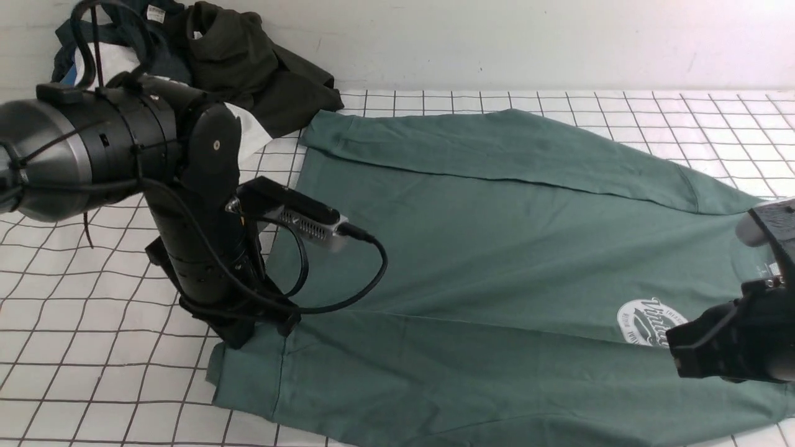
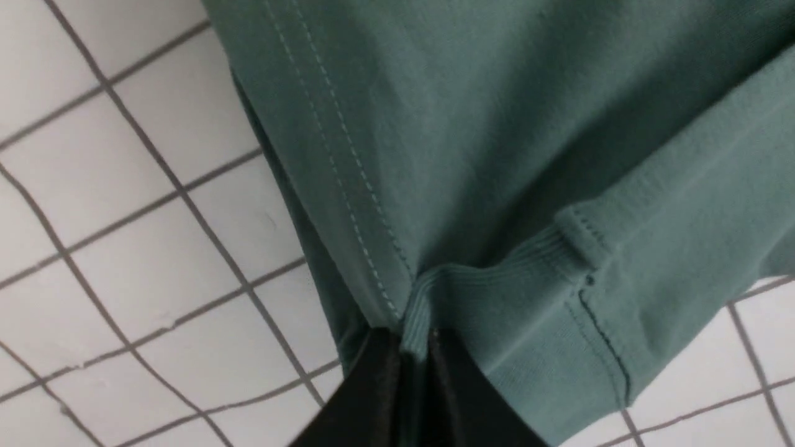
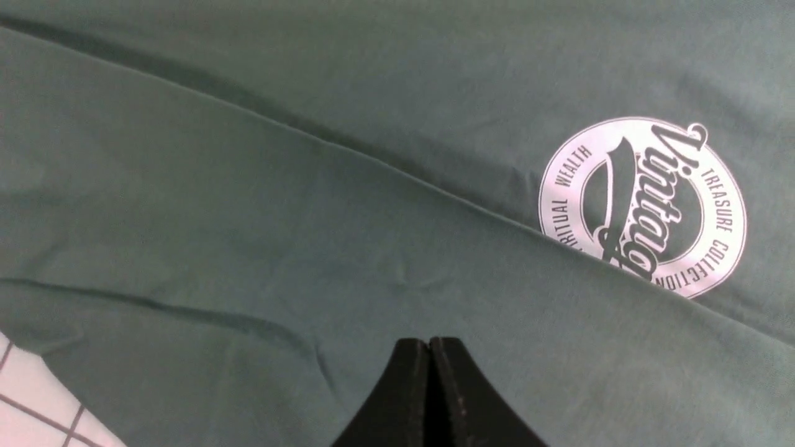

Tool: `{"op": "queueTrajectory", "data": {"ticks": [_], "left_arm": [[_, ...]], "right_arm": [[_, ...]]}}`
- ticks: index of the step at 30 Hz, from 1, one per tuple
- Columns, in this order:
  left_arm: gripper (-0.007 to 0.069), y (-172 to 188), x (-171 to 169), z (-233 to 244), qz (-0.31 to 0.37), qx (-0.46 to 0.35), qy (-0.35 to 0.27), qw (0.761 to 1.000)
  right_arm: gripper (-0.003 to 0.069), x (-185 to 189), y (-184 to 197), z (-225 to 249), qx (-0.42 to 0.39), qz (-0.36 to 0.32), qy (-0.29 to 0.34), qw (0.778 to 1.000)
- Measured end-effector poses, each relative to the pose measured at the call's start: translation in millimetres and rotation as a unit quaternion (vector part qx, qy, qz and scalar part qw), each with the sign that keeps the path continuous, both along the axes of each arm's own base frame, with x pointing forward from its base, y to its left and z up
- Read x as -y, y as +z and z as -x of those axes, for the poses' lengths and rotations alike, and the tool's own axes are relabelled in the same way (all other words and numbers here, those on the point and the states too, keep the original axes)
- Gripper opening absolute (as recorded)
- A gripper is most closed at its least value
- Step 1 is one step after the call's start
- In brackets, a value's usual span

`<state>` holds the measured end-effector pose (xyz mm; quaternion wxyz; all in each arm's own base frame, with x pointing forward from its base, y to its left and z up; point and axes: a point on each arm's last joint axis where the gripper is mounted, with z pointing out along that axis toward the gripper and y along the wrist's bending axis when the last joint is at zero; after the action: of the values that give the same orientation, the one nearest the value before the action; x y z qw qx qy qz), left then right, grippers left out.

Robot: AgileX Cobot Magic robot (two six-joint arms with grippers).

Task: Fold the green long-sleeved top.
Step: Use the left arm to clamp the cuff closest to it

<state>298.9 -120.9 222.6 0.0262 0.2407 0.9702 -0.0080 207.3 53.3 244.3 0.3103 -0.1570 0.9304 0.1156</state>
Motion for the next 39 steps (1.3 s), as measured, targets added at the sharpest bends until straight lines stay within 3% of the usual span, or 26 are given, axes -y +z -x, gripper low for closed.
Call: {"op": "queueTrajectory", "data": {"ticks": [2,7,8,12,13,18,22,24,26,30,34,39], "left_arm": [[0.0015,-4,-1,2,-0.002,-0.001,0.001,1.0],[0.002,-5,2,-6,0.013,0.044,0.001,0.999],[0.0036,-5,2,-8,0.019,0.057,0.001,0.998],[0.012,-5,2,-9,0.015,0.063,0.004,0.998],[0.0126,-5,1,-10,0.013,0.064,0.005,0.998],[0.0274,-5,-4,-12,-0.011,0.075,0.03,0.997],[0.0318,-5,-5,-11,-0.016,0.072,0.033,0.997],[0.032,-5,-5,-11,-0.016,0.071,0.033,0.997],[0.0321,-5,-4,-11,-0.01,0.069,0.037,0.997],[0.0321,-5,-2,-11,-0.002,0.07,0.04,0.997],[0.0321,-5,-2,-9,-0.002,0.063,0.042,0.997],[0.0321,-6,-3,-7,-0.005,0.053,0.043,0.998]], "right_arm": [[-0.001,-2,0,1,-0.001,-0.002,0.007,1.0],[-0.0002,-32,-2,14,-0.002,0.017,0.133,0.991],[0.0011,-46,-5,21,-0.012,0.023,0.181,0.983],[0.0076,-67,-21,31,-0.056,0.061,0.258,0.963],[0.0076,-69,-22,32,-0.059,0.064,0.261,0.961],[0.0225,-79,-52,29,-0.121,0.117,0.282,0.945],[0.032,-85,-71,20,-0.13,0.134,0.281,0.942],[0.0329,-86,-76,16,-0.124,0.14,0.278,0.942],[0.0316,-88,-84,10,-0.119,0.143,0.267,0.946],[0.0206,-89,-91,9,-0.131,0.144,0.261,0.946],[0.003,-85,-92,15,-0.173,0.159,0.275,0.932],[-0.0011,-79,-84,25,-0.205,0.171,0.29,0.919]]}}
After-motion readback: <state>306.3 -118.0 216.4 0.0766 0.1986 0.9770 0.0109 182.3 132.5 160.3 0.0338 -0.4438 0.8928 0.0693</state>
